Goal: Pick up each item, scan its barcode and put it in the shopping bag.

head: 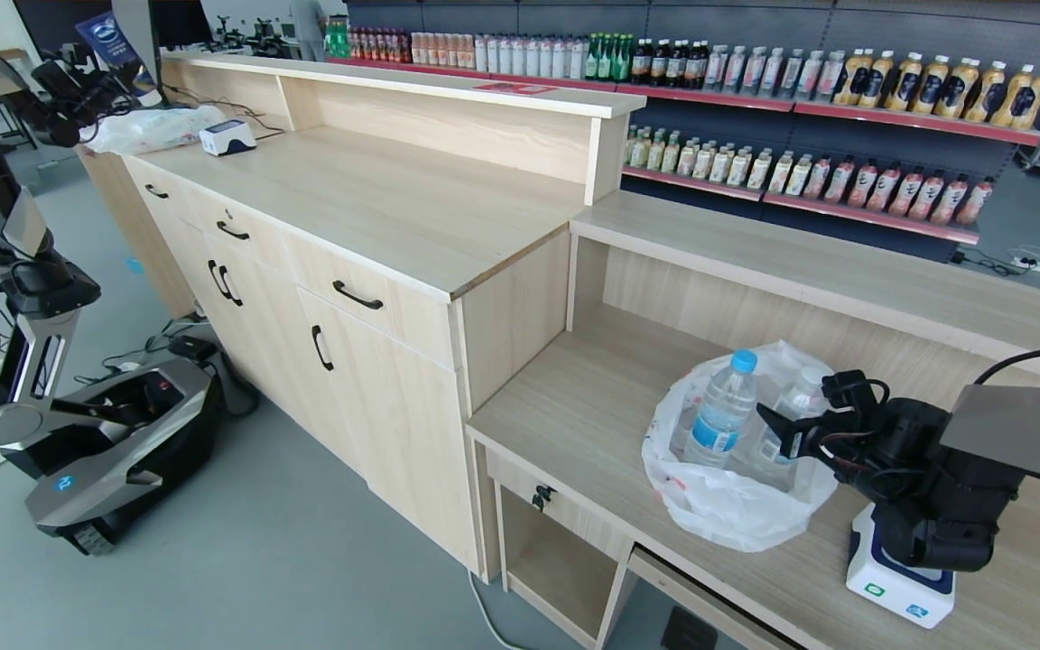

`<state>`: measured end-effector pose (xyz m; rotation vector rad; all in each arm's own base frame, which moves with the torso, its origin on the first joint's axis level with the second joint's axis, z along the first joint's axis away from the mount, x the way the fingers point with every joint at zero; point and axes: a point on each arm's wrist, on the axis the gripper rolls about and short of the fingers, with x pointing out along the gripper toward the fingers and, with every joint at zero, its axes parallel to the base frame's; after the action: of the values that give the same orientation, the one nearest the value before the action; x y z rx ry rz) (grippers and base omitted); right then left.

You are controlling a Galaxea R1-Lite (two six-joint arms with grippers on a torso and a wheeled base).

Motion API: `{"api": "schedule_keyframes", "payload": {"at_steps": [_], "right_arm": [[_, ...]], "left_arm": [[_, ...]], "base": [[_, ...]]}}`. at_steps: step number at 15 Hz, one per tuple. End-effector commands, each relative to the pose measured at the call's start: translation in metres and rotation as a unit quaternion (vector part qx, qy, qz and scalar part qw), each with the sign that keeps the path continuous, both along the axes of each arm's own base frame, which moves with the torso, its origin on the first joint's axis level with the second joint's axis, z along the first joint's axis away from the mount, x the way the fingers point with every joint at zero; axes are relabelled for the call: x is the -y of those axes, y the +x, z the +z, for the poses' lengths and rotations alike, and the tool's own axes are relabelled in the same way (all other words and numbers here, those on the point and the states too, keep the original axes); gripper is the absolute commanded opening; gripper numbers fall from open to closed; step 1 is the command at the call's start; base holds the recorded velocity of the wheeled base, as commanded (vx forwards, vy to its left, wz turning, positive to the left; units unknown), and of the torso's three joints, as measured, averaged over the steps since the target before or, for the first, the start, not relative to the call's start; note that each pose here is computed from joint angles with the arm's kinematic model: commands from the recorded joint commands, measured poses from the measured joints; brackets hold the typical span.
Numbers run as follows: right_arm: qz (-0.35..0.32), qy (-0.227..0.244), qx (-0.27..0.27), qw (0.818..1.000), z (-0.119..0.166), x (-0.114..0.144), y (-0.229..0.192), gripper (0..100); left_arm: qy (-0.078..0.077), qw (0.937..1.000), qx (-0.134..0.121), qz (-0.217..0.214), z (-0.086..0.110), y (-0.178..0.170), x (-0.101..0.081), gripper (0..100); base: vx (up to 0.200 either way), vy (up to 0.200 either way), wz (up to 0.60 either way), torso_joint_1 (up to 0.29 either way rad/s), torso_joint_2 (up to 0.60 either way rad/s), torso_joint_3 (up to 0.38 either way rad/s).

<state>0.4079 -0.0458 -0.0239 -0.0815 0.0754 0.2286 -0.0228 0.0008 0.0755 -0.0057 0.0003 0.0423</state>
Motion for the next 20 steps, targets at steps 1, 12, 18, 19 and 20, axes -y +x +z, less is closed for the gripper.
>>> {"api": "schedule_keyframes", "payload": {"at_steps": [1,12,18,19,20], "right_arm": [[0.001,0.0,-0.001,1.0,0.002,-0.001,-0.002,0],[0.049,-0.012,0.089,0.995,0.087,-0.008,-0.013,100],[0.068,-0.153,0.087,0.982,0.192,-0.023,-0.112,100],[0.069,-0.166,0.101,0.979,0.206,-0.025,-0.125,100],[0.065,-0.185,0.123,0.973,0.218,-0.026,-0.132,100]], "left_arm": [[0.0,1.0,0.0,0.0,0.0,0.0,0.0,100],[0.0,1.0,0.0,0.0,0.0,0.0,0.0,100],[0.0,1.0,0.0,0.0,0.0,0.0,0.0,100],[0.0,1.0,0.0,0.0,0.0,0.0,0.0,100],[0.0,1.0,0.0,0.0,0.0,0.0,0.0,100]], "base": [[0.0,0.0,0.0,0.0,0.0,0.0],[0.0,0.0,0.0,0.0,0.0,0.0],[0.0,0.0,0.0,0.0,0.0,0.0],[0.0,0.0,0.0,0.0,0.0,0.0],[0.0,0.0,-0.6,0.007,0.0,0.002]]}}
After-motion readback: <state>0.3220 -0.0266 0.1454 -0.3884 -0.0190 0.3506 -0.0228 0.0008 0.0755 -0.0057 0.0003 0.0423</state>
